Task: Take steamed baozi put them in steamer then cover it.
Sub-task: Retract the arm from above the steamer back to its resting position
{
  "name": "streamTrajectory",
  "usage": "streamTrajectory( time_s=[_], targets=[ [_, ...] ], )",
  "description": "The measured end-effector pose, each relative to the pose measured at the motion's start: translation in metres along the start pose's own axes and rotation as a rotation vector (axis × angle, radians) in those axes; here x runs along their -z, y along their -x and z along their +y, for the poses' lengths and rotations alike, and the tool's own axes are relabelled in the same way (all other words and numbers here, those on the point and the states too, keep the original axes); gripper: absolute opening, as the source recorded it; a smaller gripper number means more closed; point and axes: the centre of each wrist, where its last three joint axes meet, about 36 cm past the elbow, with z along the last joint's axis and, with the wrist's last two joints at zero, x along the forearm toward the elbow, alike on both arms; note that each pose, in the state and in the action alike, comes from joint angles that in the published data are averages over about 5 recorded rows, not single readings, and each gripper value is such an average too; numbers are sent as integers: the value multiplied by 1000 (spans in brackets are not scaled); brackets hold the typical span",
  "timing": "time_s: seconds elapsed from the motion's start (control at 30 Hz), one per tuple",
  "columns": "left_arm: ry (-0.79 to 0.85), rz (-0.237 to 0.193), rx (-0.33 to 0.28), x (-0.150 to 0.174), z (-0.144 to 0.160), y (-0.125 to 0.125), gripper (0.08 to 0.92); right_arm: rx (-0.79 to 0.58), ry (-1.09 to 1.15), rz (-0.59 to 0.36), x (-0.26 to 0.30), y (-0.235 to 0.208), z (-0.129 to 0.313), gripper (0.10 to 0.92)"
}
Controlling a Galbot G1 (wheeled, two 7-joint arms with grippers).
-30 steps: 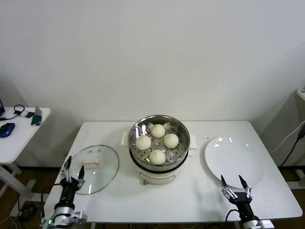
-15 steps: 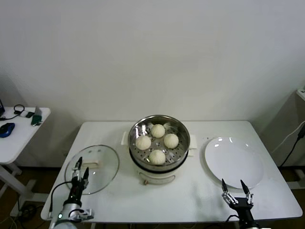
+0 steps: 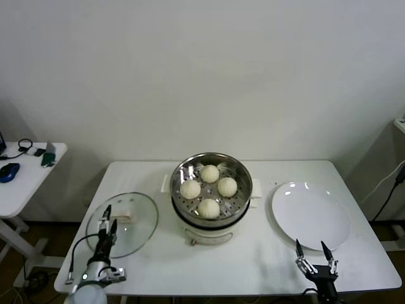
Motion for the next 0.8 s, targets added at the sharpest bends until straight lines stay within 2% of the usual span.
streamTrajectory(
  time_s=[0.47, 0.57, 0.8],
  targets=[
    [23, 33, -8, 10, -4, 20, 814, -13, -6, -2, -4, -4, 2, 823],
    [32, 44, -17, 11, -7, 20, 757, -15, -5, -1, -5, -4, 2, 823],
    [47, 61, -31, 12, -12, 22, 550, -21, -4, -3, -8, -4, 3, 823]
  ],
)
